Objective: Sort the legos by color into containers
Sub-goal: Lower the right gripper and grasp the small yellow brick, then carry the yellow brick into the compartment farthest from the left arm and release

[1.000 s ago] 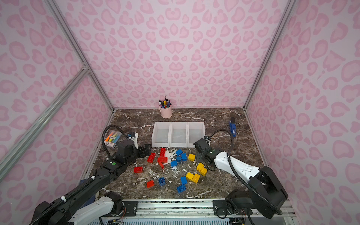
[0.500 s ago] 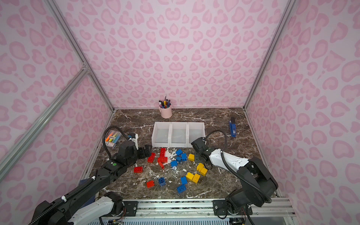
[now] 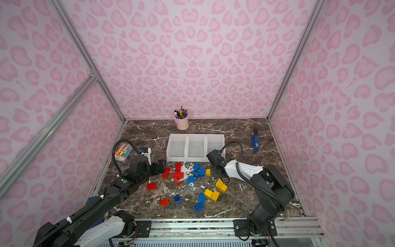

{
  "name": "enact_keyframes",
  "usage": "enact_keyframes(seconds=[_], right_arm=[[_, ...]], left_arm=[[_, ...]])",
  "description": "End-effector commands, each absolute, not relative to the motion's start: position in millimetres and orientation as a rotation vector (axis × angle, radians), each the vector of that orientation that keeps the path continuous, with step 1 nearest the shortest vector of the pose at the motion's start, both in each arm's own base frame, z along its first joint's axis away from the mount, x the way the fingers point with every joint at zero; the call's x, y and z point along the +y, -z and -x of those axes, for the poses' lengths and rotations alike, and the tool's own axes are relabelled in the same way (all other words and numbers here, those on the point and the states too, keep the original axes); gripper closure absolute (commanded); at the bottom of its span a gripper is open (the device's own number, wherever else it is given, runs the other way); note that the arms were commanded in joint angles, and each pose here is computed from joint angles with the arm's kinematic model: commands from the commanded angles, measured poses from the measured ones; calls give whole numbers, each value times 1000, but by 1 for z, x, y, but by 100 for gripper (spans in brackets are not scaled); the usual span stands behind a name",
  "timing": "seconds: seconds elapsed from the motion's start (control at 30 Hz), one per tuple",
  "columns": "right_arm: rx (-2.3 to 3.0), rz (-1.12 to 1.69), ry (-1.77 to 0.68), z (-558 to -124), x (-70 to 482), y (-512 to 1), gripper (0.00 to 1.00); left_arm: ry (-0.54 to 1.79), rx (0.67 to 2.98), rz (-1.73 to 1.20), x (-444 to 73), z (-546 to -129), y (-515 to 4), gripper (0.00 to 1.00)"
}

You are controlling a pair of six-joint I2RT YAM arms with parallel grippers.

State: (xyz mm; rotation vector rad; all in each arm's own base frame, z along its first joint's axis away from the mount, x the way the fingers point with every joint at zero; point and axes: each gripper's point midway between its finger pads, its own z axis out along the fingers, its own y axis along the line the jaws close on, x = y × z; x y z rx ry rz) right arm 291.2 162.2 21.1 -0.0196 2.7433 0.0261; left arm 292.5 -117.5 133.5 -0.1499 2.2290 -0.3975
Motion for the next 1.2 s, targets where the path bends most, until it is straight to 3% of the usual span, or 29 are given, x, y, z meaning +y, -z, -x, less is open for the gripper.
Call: enact_keyframes(seconds=[0.0, 0.43, 0.7, 1.0, 1.1, 1.17], right_arm=[[2747, 35, -18, -292, 163, -18, 61], [2691, 50, 10, -297, 156, -49, 70], [2554, 122, -24, -351, 164, -121, 70], [2602, 125, -69, -406, 181, -100, 70], [2607, 104, -65, -413, 179, -97, 63], [2602, 98, -62, -415, 178, -98, 53]], left_arm=[[393, 2220, 158, -116, -293, -135, 3], [387, 2217, 162, -115, -292, -135, 3], [393, 2220, 162, -115, -291, -135, 3], [415, 2222, 180, -114, -281, -132, 3], [415, 2212, 193, -111, -277, -132, 3], [409, 2206, 201, -109, -276, -132, 3]])
